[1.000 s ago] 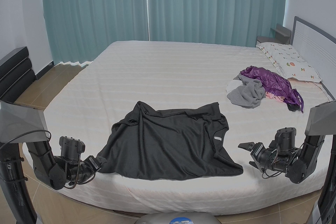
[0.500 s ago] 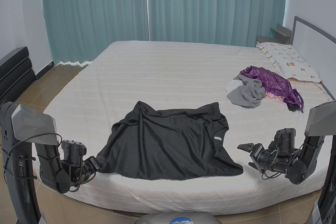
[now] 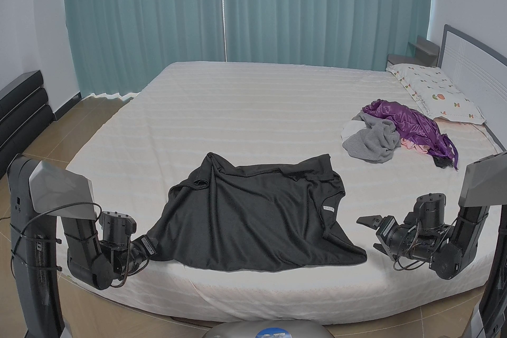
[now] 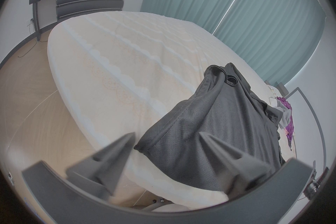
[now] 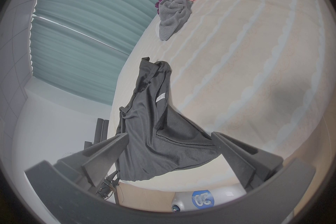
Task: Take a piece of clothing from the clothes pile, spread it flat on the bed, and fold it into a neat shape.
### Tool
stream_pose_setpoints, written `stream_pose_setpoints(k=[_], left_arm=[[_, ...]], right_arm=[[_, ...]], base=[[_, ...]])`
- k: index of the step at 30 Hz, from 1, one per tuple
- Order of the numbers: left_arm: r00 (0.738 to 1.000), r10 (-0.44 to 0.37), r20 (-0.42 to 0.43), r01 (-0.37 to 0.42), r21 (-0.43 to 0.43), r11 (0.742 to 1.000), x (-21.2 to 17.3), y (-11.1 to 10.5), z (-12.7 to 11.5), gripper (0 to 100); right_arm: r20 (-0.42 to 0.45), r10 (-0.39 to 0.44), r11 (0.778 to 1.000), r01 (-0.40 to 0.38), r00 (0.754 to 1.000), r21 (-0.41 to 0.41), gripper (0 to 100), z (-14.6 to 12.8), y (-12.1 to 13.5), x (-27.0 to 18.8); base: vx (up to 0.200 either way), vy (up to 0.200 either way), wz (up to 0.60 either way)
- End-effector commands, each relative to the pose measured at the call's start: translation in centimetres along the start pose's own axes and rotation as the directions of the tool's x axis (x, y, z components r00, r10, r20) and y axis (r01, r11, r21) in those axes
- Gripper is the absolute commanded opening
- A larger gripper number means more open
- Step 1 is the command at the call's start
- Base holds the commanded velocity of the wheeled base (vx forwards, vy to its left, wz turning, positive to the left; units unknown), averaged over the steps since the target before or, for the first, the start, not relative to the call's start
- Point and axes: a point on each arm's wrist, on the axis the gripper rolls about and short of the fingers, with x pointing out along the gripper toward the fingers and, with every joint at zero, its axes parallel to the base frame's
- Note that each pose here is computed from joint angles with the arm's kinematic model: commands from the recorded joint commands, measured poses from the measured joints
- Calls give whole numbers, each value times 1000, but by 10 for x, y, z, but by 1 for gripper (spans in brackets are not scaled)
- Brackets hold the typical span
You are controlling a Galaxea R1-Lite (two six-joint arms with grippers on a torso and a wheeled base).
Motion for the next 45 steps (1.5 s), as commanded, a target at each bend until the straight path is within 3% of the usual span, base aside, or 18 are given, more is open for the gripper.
stream_pose_setpoints(k=[1, 8, 16, 18, 23, 28, 33, 39, 40, 45], left_arm=[[1000, 6, 2, -6, -6, 1000, 3, 1, 0, 0], [997, 58, 51, -56, -32, 998, -3, 3, 4, 0], [997, 48, 62, -44, -69, 997, -7, 2, 8, 0], [997, 49, 57, -44, -79, 996, -6, 2, 7, 0], [997, 48, 53, -44, -79, 996, -6, 3, 6, 0], [998, 50, 47, -46, -77, 996, -7, 3, 5, 0], [998, 54, 44, -50, -77, 996, -7, 4, 4, 0], [998, 53, 42, -50, -75, 996, -7, 4, 4, 0], [998, 53, 42, -50, -75, 996, -7, 4, 4, 0], [998, 55, 40, -52, -73, 996, -8, 5, 3, 0]], right_arm=[[-8, -5, 1000, 5, 1000, -5, 100, -3, -1, 0], [-46, -25, 994, 20, 999, -105, 100, -16, -3, 3], [-61, -34, 963, 17, 998, -270, 100, -23, -2, 29], [-65, -42, 936, 16, 997, -352, 100, -21, -1, 40], [-76, -62, 898, 23, 995, -440, 100, -19, 0, 48], [-88, -63, 846, 6, 994, -534, 100, -21, 2, 55], [-92, -65, 819, 0, 994, -574, 100, -22, 2, 55], [-105, -93, 772, 5, 990, -636, 100, -25, -6, 56], [-106, -99, 766, 9, 989, -642, 0, -25, -8, 58], [-96, -91, 764, 7, 991, -645, 0, -22, -7, 62]], base=[[0, 0, 0], [0, 0, 0], [0, 0, 0], [0, 0, 0], [0, 0, 0], [0, 0, 0], [0, 0, 0], [0, 0, 0], [0, 0, 0], [0, 0, 0]])
